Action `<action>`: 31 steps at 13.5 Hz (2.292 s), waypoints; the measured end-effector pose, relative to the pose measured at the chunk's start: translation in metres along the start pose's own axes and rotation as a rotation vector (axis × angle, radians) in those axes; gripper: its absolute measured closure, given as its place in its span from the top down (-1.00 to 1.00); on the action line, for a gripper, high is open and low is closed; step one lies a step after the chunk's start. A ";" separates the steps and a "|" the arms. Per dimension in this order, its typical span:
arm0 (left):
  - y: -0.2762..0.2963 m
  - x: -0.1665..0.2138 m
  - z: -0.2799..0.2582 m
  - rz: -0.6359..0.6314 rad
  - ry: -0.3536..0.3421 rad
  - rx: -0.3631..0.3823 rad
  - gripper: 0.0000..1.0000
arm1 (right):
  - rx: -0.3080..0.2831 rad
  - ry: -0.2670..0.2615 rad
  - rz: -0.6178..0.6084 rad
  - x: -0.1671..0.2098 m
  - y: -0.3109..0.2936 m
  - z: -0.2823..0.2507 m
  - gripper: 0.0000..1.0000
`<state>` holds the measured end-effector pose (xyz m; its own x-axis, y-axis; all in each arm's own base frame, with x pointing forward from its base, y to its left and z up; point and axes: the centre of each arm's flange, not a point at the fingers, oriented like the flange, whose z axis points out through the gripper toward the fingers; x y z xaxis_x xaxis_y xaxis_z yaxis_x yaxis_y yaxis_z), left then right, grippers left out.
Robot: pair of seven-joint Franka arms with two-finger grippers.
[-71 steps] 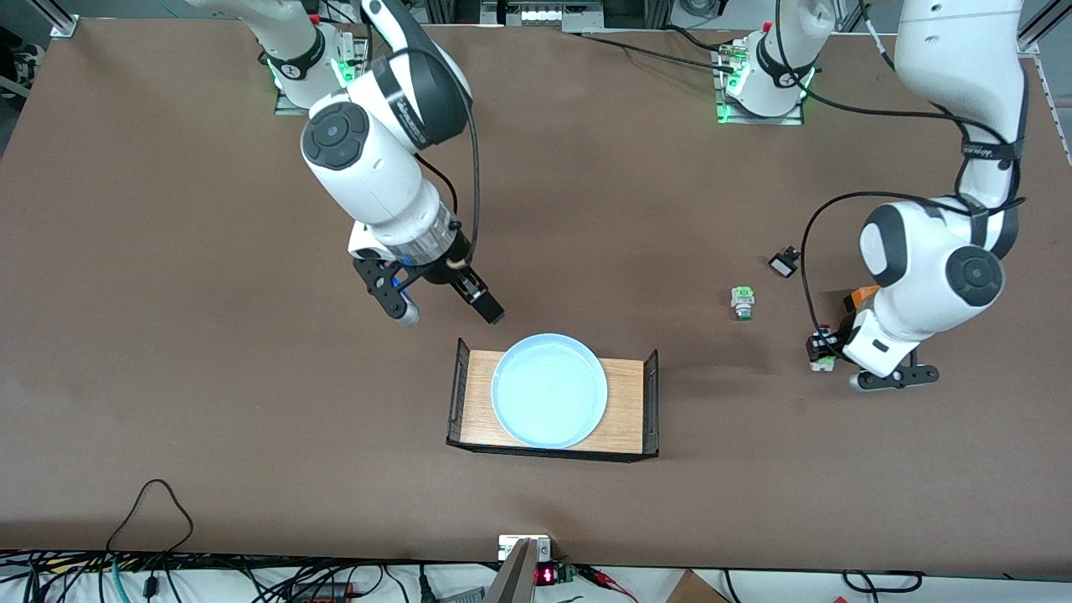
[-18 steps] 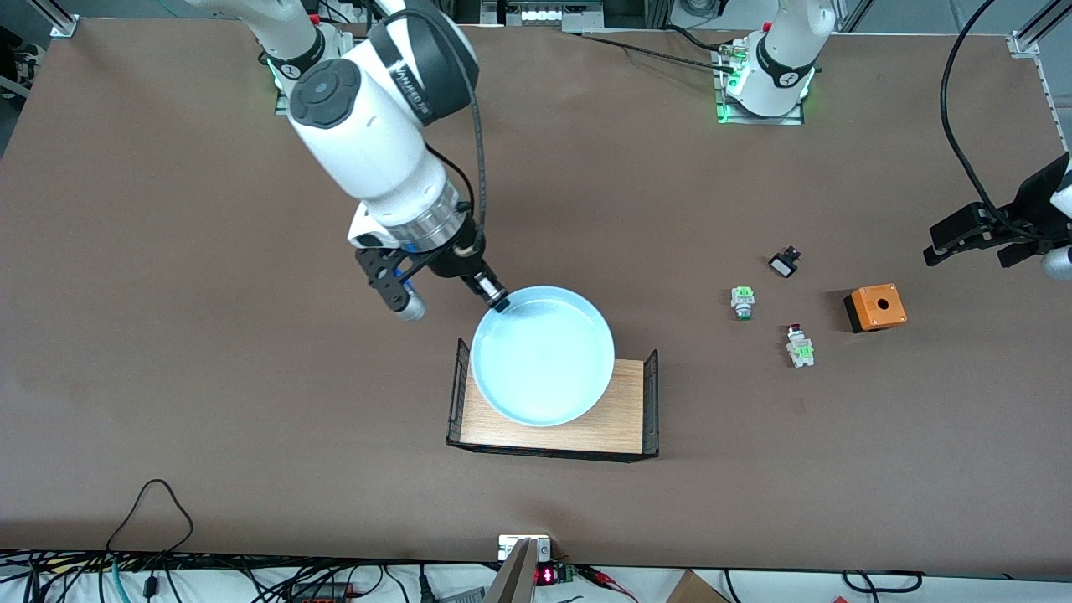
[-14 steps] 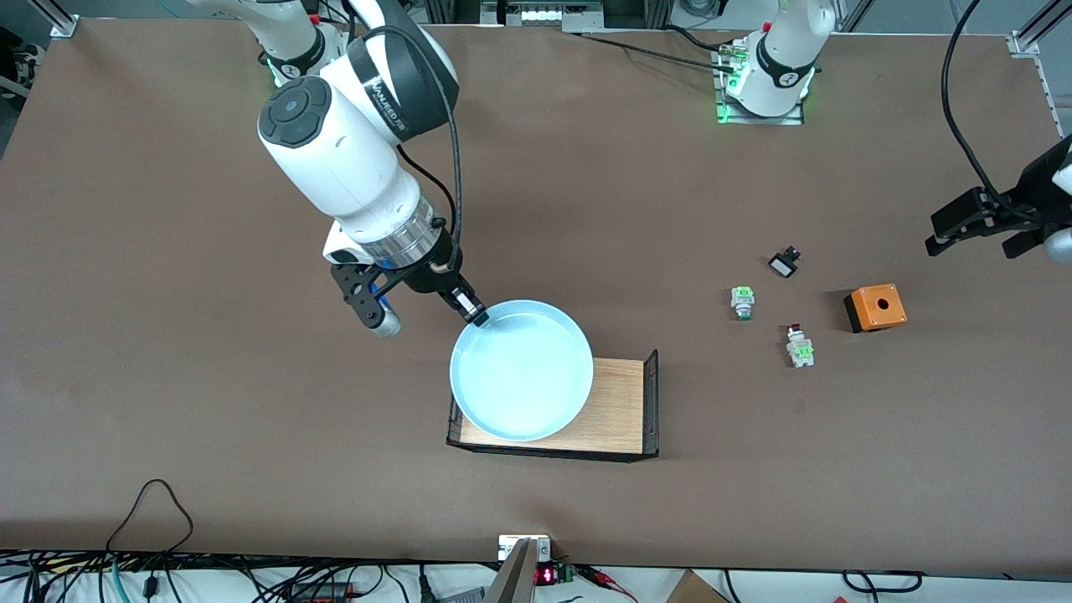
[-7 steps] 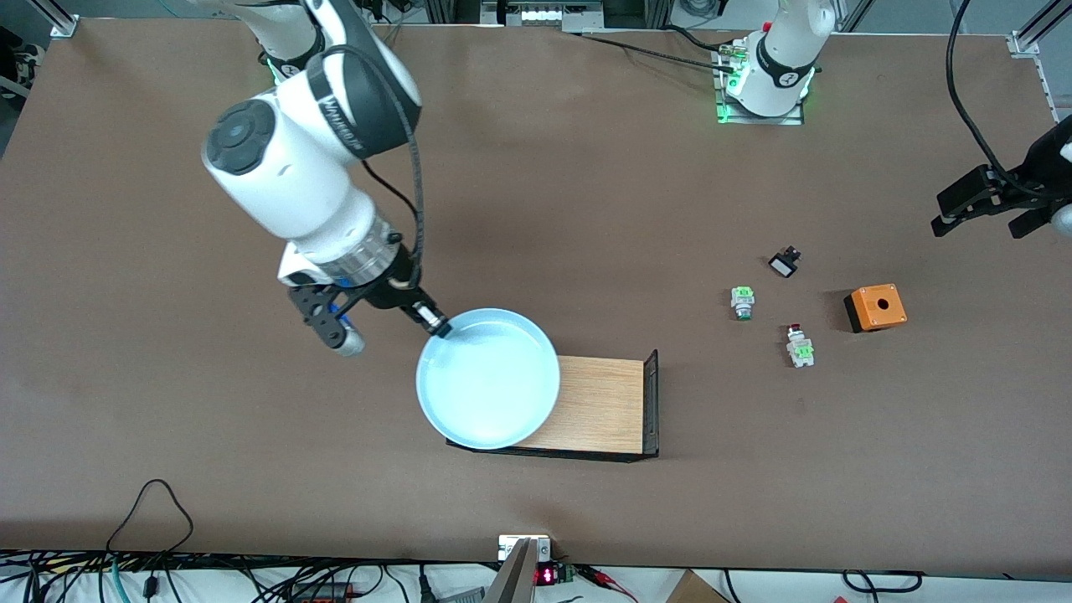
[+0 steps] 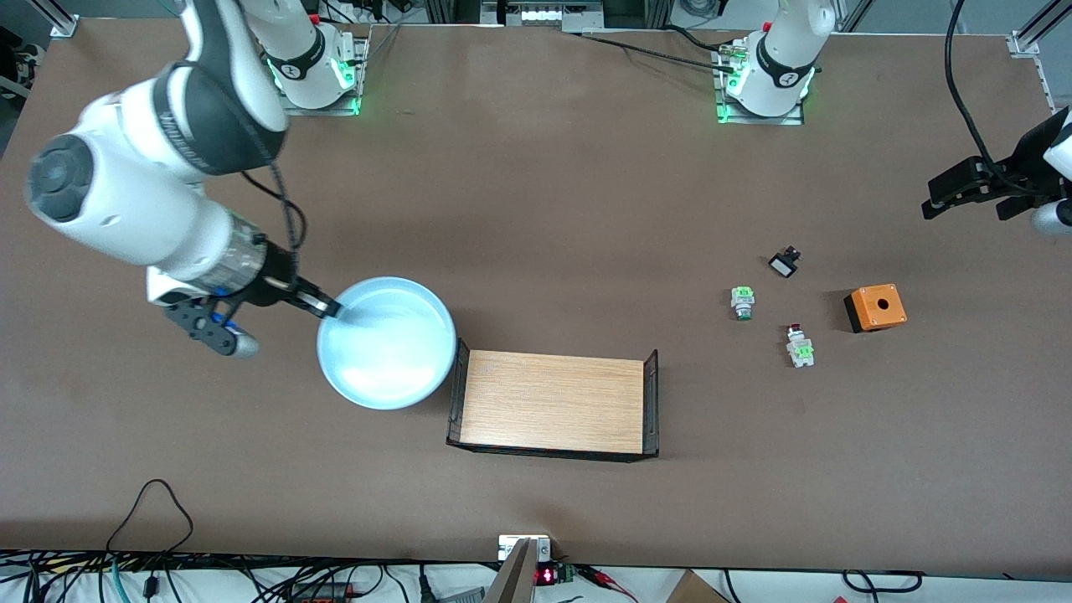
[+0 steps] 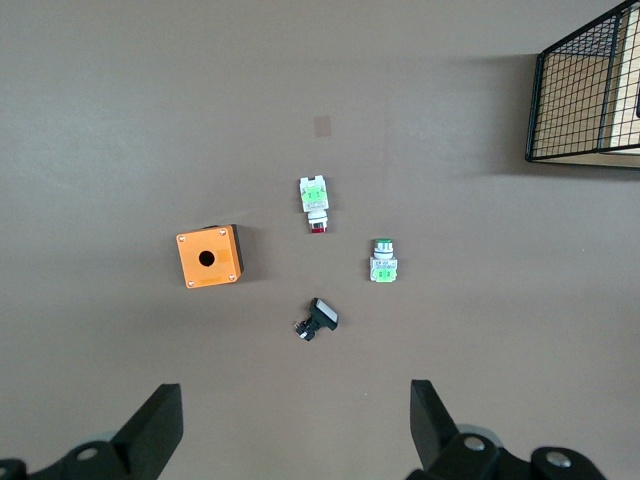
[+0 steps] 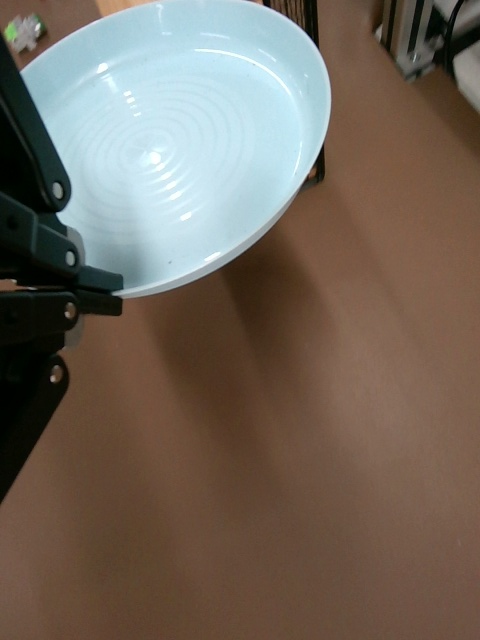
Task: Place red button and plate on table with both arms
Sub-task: 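Lift the blue plate with the right gripper and carry it off the tray, then lower the plate onto the table with the right gripper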
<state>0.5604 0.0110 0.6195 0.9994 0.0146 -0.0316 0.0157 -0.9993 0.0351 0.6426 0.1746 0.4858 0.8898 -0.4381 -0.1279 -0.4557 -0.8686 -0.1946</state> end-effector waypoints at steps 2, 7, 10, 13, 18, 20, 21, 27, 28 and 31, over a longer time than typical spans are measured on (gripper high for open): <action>0.000 0.000 0.000 0.000 -0.001 0.000 1.00 | -0.034 -0.042 -0.047 0.016 0.044 -0.001 -0.96; 0.003 -0.003 0.003 0.006 -0.032 0.000 1.00 | -0.129 -0.105 -0.214 0.048 0.137 0.005 -0.96; 0.004 -0.003 0.000 0.006 -0.026 0.000 1.00 | -0.201 -0.172 -0.338 0.056 0.191 0.029 -0.96; 0.004 -0.003 -0.002 0.007 -0.022 0.000 1.00 | -0.217 -0.195 -0.359 0.056 0.221 0.064 -0.96; 0.007 -0.003 -0.003 0.012 -0.020 0.000 1.00 | -0.212 -0.166 -0.370 0.034 0.265 0.133 -0.96; 0.007 -0.003 -0.003 0.012 -0.020 0.000 1.00 | -0.207 -0.161 -0.396 0.025 0.287 0.154 -0.96; 0.007 -0.003 -0.003 0.012 -0.020 0.000 1.00 | -0.206 -0.161 -0.411 0.023 0.295 0.161 -0.96; 0.007 -0.003 -0.003 0.012 -0.020 0.000 1.00 | -0.210 -0.132 -0.485 0.017 0.321 0.195 -0.96; 0.007 -0.003 -0.003 0.012 -0.020 0.000 1.00 | -0.213 -0.137 -0.487 0.017 0.324 0.201 -0.96; 0.007 -0.003 -0.003 0.012 -0.020 0.000 1.00 | -0.216 -0.151 -0.491 0.018 0.331 0.209 -0.65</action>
<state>0.5572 0.0041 0.6230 0.9987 0.0021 -0.0507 0.0039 -0.9994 0.0353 0.5025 -0.0722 0.2155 0.9753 0.0546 -0.2139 0.0416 -0.9970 -0.0648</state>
